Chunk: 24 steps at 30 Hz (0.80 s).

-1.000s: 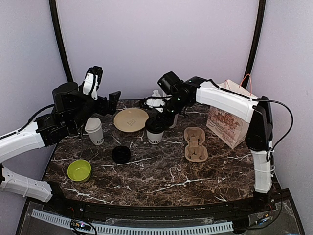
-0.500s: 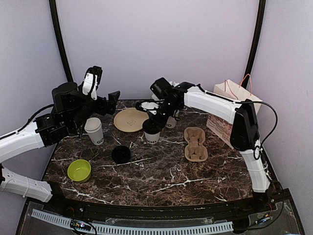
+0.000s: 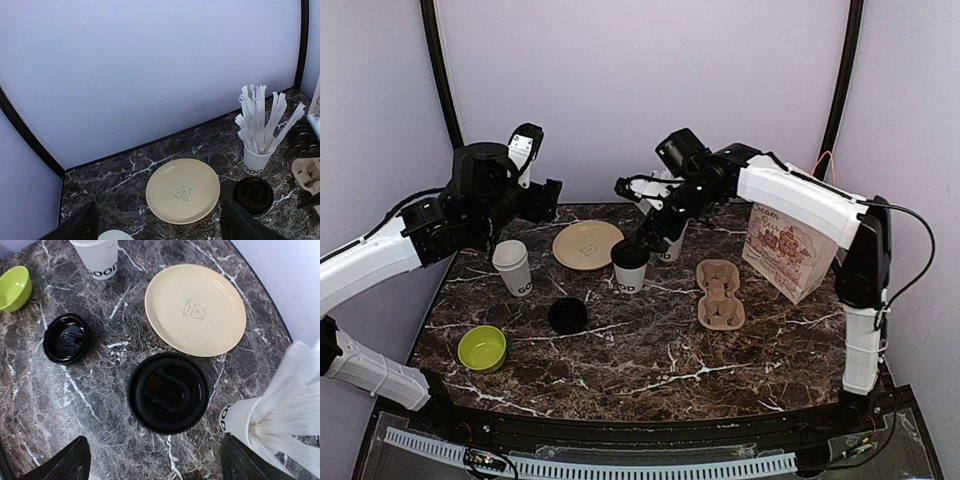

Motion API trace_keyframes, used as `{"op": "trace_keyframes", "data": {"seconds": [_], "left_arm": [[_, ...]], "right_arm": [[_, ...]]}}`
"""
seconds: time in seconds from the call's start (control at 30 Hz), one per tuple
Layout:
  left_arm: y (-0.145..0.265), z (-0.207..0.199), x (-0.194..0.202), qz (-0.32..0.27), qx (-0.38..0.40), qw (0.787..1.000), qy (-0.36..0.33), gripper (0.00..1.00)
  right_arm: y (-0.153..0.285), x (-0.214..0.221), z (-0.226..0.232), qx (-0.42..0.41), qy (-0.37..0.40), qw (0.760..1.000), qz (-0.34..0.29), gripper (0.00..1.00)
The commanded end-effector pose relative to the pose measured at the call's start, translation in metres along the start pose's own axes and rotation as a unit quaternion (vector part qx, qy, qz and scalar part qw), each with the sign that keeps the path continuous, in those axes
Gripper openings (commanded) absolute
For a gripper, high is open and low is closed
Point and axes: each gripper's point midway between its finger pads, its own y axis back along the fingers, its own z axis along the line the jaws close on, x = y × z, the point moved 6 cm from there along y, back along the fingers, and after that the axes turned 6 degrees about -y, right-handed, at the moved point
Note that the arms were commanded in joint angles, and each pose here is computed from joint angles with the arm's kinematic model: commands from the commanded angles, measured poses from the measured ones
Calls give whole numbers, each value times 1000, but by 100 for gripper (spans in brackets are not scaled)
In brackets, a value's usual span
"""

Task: Pack the takeout coffee

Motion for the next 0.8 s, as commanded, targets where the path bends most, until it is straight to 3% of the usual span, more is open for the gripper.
{"op": "trace_keyframes", "data": {"seconds": [0.0, 0.17, 0.23, 0.4, 0.5, 0.77], "left_arm": [[3, 15, 24, 146, 10, 989, 7, 80], [-14, 40, 59, 273, 35, 960, 53, 66], [-24, 42, 77, 318, 54, 944, 75, 64], [-49, 42, 117, 402, 61, 910, 83, 73], [-61, 42, 136, 432, 69, 895, 88, 74], [-80, 45, 160, 467, 48, 881, 57, 56]], "right_arm": [[74, 14, 11, -6, -1, 998, -56, 89], [108, 66, 21, -5, -9, 996, -92, 88], [110, 83, 25, -9, -14, 995, -97, 88], [114, 105, 32, -20, -19, 994, -106, 88], [117, 109, 34, -26, -18, 993, -115, 88], [117, 115, 36, -32, -20, 992, -122, 88]]}}
